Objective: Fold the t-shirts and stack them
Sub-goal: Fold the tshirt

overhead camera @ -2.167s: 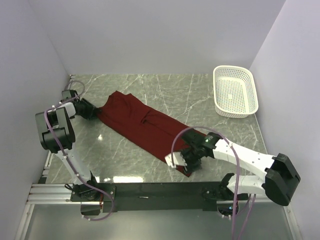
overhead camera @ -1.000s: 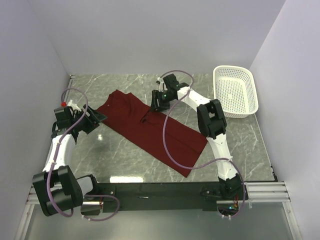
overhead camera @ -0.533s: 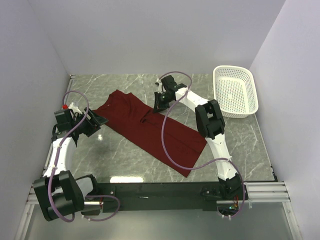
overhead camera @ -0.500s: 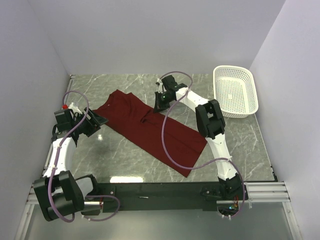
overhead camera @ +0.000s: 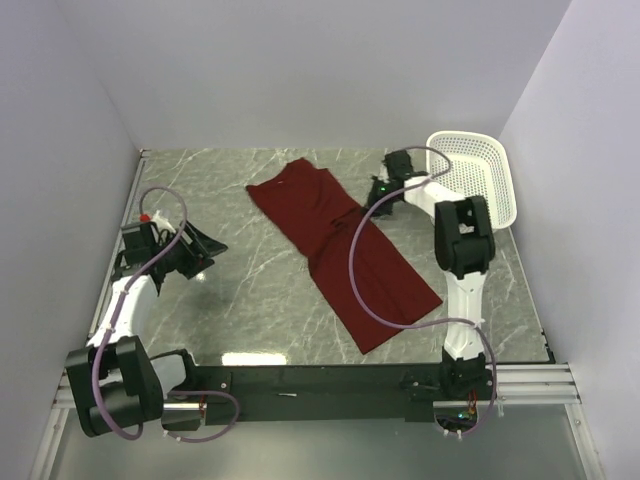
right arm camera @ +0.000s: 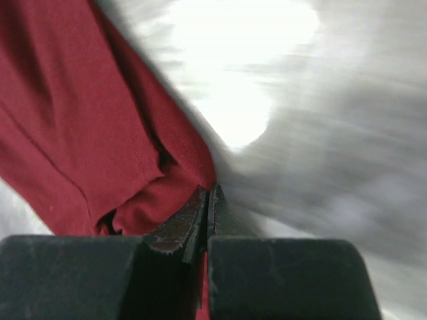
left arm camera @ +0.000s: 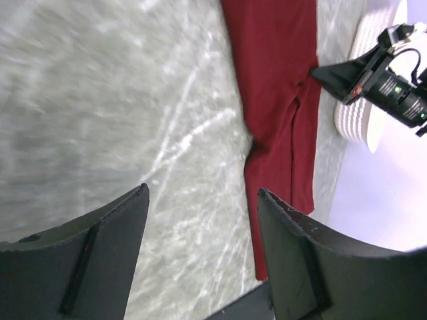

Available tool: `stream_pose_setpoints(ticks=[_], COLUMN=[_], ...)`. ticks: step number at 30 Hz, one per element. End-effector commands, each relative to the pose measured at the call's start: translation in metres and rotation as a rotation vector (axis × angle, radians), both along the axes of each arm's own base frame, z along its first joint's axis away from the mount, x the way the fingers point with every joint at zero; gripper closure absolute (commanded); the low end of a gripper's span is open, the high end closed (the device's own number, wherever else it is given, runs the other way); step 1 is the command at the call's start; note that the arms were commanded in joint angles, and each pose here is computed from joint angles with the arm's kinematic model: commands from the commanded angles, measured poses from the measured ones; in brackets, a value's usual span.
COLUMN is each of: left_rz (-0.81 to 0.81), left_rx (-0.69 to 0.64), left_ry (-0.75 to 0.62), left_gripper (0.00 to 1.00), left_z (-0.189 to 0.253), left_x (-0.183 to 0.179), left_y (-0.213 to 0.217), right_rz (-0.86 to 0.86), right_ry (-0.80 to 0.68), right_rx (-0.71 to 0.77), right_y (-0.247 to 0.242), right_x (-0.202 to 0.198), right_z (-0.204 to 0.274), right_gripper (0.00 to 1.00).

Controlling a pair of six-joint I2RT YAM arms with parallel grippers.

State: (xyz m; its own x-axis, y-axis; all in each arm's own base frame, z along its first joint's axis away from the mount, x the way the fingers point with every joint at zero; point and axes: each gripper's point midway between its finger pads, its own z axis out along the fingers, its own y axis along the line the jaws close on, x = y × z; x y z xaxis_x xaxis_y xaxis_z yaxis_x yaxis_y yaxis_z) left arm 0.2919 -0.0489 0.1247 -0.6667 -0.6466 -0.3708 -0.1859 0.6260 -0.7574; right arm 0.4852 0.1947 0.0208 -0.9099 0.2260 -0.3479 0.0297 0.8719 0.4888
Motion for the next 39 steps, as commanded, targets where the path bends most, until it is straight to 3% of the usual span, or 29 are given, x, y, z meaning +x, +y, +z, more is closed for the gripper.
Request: stream_pose_setpoints(ticks=[1,3,5,6,8,9,14,17,22,29,36,39], left_rz=[-0.07,-0.125,-0.137,-0.18,-0.207,-0.243,-0.278,-0.297,-0.339,-0.367,-0.326,-0.316], left_rx=[-0.05,-0.063,-0.095,-0.129,-0.152,-0.182,-0.217,-0.227,-0.254,-0.079,0.004,0.041], left_ry=[-0.028,-0.021,-0.02,-0.001,-0.008,0.016,0.084,0.145,0.233,0.459,0.546,0.521], left_gripper=[0.29,0.29,0.29,0.29,0.3,0.3,0.31,0.32,0.39,0.42,0.87,0.99], left_z=[0.006,0.004,0.003,0.003,0.0,0.001,-0.019,-0.034,-0.048,-0.103,-0.131,-0.127], left_x=[0.002,-0.004,-0.005,-0.013,-0.018,-0.029,-0.06,-0.078,-0.099,-0.129,-0.146,-0.146], left_y=[-0.026,-0.05,-0.069,-0.092,-0.111,-0.132,-0.182,-0.219,-0.276,-0.319,-0.319,-0.309], right_rz=[-0.18,-0.185,-0.096,-0.064,0.039,0.076,0.414,0.514,0.51,0.425,0.403,0.379], right_ry=[-0.077,-0.121,-0.128,-0.141,-0.18,-0.2,-0.363,-0.446,-0.545,-0.614,-0.634,-0.636], right_rx=[-0.088,-0.075,-0.064,-0.063,-0.086,-0.088,-0.067,-0.038,-0.042,-0.011,0.069,0.077], right_y=[-0.047,-0.053,-0.047,-0.045,-0.042,-0.042,-0.036,-0.034,-0.043,-0.066,-0.074,-0.083], right_x=[0.008,0.009,0.002,0.001,-0.005,-0.007,-0.054,-0.085,-0.117,-0.125,-0.132,-0.131], right_z=[0.018,0.032,0.04,0.045,0.061,0.068,0.116,0.14,0.171,0.187,0.196,0.197], right_gripper=[1.0,0.97,0.86,0.71,0.6,0.5,0.26,0.22,0.2,0.17,0.16,0.16])
